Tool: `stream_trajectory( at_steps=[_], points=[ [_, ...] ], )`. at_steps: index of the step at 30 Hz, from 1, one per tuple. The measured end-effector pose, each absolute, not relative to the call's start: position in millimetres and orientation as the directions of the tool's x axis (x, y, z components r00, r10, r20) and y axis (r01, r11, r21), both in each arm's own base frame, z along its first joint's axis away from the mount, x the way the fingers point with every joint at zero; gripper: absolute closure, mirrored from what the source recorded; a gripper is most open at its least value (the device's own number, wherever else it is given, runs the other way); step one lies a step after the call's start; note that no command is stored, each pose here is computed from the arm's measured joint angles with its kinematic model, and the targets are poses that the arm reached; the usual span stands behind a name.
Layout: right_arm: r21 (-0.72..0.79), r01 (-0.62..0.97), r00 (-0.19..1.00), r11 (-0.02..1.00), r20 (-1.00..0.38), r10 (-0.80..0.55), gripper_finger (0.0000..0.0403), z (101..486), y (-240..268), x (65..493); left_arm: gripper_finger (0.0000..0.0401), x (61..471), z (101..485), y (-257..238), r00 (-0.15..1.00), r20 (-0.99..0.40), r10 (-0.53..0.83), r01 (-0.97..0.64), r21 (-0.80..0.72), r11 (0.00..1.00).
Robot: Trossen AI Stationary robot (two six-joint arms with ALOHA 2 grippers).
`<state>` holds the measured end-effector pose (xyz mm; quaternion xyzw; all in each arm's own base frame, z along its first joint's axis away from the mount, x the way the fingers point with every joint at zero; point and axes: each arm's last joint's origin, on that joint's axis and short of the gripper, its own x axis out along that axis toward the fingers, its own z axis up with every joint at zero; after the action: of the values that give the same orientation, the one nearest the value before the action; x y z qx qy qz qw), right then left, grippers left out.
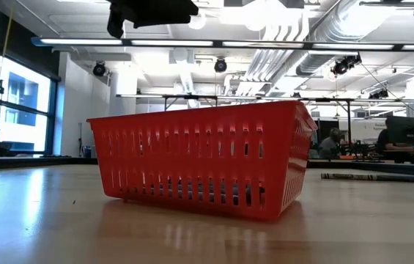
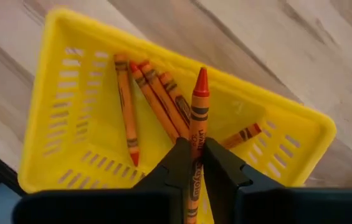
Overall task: Sort crayons
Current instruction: Put the orange crayon into the yellow bin, then put the blue crayon into the red bin
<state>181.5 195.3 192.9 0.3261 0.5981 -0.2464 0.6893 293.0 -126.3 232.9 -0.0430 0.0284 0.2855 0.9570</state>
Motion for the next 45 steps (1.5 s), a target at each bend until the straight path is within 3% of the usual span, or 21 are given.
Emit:
stream_trajectory(
  at_steps=[8,16,19,22,28,34,45],
  points=[
    [0.148,0.710,0.104,0.689,-0.989,0.105,0.0329,193,197,180,0.0320,293,233,-126,0.835,-0.079,0.544,-0.549,-0.066,0.833],
    [0.184,0.636,0.154,0.750,-0.982,0.110,0.0317,214,196,189,0.0320,293,233,-126,0.835,-0.079,0.544,-0.549,-0.066,0.833],
    [0.158,0.602,0.221,0.782,-0.975,0.026,0.0316,241,189,194,0.0320,293,233,-126,0.835,-0.079,0.544,-0.549,-0.066,0.833],
    [0.017,0.606,0.214,0.795,-0.966,-0.143,0.0316,262,175,193,0.0320,293,233,-126,0.835,-0.079,0.544,-0.549,-0.066,0.833],
    [-0.297,0.629,-0.010,0.718,-0.927,-0.375,0.0316,259,135,186,0.0320,293,233,-126,0.835,-0.079,0.544,-0.549,-0.064,0.833],
    [-0.294,0.533,-0.125,0.794,-0.955,-0.270,0.0316,214,100,191,0.0320,293,232,-126,0.835,-0.082,0.544,-0.549,-0.059,0.834],
    [-0.128,0.543,-0.071,0.830,-0.992,-0.106,0.0315,177,43,178,0.0320,293,232,-126,0.835,-0.083,0.544,-0.549,-0.058,0.834]
  ],
)
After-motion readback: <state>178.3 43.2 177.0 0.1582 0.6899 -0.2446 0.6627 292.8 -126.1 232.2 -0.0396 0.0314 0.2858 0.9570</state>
